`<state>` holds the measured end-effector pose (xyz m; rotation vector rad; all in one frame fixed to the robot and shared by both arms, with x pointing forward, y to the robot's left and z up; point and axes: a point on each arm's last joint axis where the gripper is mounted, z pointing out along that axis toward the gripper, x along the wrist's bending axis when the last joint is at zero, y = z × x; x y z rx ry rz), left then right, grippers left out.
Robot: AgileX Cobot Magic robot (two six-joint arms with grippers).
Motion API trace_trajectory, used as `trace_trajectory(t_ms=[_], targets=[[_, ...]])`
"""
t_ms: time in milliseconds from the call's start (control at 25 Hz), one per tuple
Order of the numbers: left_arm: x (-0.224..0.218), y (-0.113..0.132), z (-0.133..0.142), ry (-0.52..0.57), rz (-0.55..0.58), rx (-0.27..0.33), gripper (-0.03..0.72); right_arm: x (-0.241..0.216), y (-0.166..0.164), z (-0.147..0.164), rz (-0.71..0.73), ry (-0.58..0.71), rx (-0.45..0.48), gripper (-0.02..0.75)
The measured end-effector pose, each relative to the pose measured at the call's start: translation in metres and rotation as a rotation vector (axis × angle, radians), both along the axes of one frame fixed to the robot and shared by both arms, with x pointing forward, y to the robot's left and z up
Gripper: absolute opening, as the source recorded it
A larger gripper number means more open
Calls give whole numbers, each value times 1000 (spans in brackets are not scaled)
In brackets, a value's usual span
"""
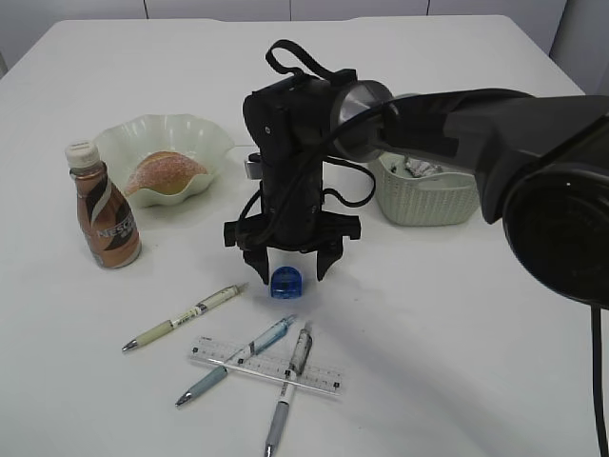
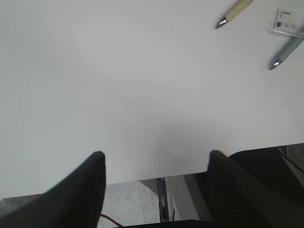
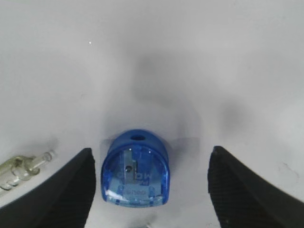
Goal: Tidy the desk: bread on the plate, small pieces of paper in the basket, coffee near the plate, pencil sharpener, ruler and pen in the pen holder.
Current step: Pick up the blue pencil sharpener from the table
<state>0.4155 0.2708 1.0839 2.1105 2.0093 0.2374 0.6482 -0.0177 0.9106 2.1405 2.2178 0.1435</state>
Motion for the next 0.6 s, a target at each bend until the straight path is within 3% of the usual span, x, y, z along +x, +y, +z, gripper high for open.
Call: trace_trajectory(t_ms=[600], targets=[[0,0,0,0,0,0,486,-2,1,0,6,19,13,540]])
